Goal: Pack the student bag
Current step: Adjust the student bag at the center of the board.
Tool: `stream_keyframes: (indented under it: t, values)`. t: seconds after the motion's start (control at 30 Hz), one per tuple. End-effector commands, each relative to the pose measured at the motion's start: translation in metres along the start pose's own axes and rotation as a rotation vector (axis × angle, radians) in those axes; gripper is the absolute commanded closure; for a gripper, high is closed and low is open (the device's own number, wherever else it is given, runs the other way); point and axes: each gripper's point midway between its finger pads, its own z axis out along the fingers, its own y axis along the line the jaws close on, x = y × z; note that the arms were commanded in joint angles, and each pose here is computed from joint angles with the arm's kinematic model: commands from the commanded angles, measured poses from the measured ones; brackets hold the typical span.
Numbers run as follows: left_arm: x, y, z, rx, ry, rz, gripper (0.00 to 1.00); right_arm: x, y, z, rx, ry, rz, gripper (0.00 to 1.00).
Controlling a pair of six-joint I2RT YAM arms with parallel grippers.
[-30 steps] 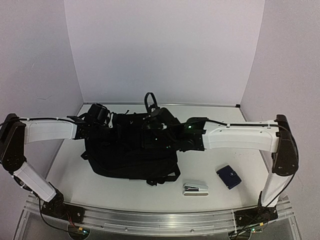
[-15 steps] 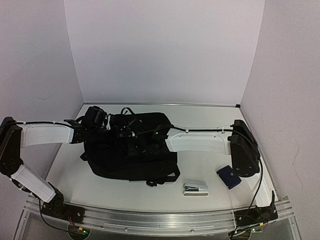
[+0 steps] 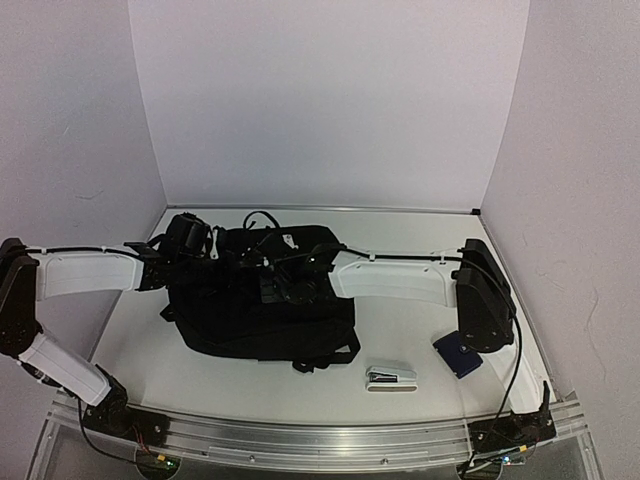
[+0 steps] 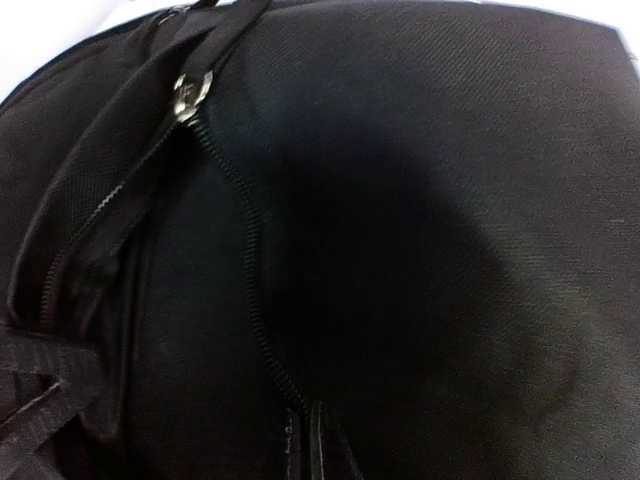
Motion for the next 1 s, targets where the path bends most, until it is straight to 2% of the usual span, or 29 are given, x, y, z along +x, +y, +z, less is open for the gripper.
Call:
stream_keyframes:
  t: [0.0, 0.17, 0.33, 0.47, 0.63, 0.83, 0.97]
  values:
    - [-0.01, 0.0, -0.012, -0.039, -0.033, 0.0, 1.0, -0.062, -0.042, -0.037, 0.19, -0.18, 0.042, 1.0]
    - [-0.019, 0.003, -0.005, -0.062, -0.02, -0.02, 1.0, -0.096, -0.059, -0.071, 0.249, -0.284, 0.056, 1.0]
    - [-0.024, 0.002, -0.001, -0.06, -0.022, -0.059, 1.0, -0.109, -0.09, -0.106, 0.313, -0.347, 0.089, 1.0]
    - [-0.025, 0.004, -0.003, -0.06, -0.042, -0.088, 1.0, -0.11, -0.113, -0.112, 0.322, -0.334, 0.123, 1.0]
    - [-0.021, 0.01, -0.002, -0.08, -0.036, -0.111, 1.0, -0.105, -0.121, -0.118, 0.31, -0.324, 0.145, 1.0]
    - [-0.024, 0.05, -0.009, -0.214, -0.062, -0.2, 1.0, -0.103, -0.132, -0.128, 0.292, -0.325, 0.197, 1.0]
    - [-0.026, 0.054, -0.017, -0.162, -0.114, -0.271, 1.0, -0.096, -0.137, -0.122, 0.279, -0.302, 0.215, 1.0]
